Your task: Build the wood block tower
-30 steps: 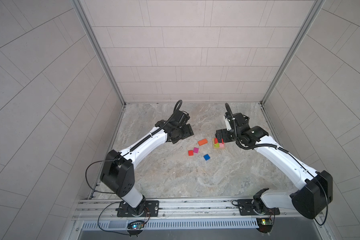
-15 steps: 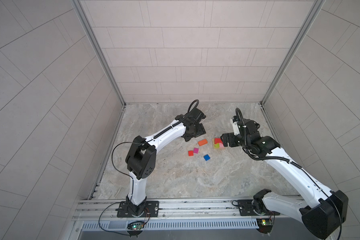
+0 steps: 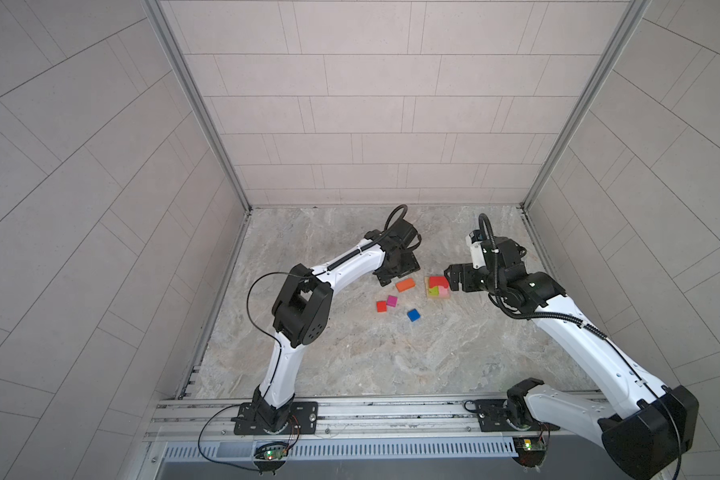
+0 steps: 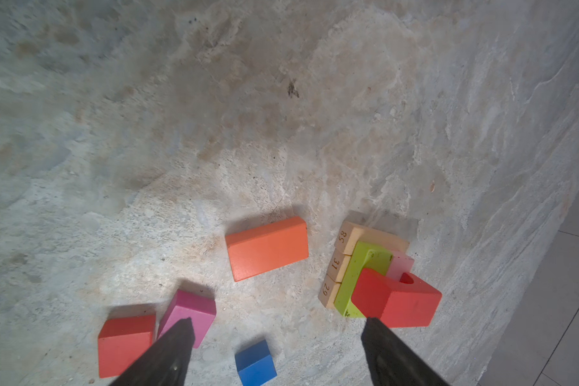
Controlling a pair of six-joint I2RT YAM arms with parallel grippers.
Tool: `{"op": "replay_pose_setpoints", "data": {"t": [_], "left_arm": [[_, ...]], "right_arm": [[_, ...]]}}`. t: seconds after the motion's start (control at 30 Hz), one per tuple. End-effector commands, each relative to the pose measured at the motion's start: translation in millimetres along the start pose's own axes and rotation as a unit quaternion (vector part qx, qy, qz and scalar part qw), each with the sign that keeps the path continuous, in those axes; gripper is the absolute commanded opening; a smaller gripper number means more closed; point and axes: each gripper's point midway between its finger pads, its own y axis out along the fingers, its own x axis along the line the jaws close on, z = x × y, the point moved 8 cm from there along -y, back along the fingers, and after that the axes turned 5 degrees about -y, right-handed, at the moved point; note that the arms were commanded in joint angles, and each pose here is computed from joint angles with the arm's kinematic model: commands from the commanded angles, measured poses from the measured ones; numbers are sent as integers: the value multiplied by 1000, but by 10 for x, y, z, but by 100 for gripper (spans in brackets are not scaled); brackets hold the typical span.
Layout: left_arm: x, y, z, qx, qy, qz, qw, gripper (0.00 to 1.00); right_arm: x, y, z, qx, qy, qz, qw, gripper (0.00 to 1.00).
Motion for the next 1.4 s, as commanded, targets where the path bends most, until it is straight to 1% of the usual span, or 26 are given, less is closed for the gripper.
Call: {"op": "replay_pose_setpoints", "data": {"t": [0.0, 0.23, 0.5, 0.83, 1.37], "left_arm": [[-38, 88, 53, 16, 16, -13, 1000, 86], [-9, 256, 47, 17, 48, -59, 997, 86], [-21, 391, 10, 22, 78, -87, 993, 86], [18, 525, -7, 18, 62, -98, 993, 86], [-12, 664, -14, 18, 37, -87, 995, 85]], "right_arm": [[-16, -45, 3, -8, 8, -4, 1000, 99], [-34, -39, 16, -8, 13, -8, 1000, 99], [-48, -38, 22, -9, 17, -11, 1000, 99], [-70, -10, 38, -7, 24, -15, 1000, 99], [-90, 4, 59, -6, 31, -22, 999, 98]]}}
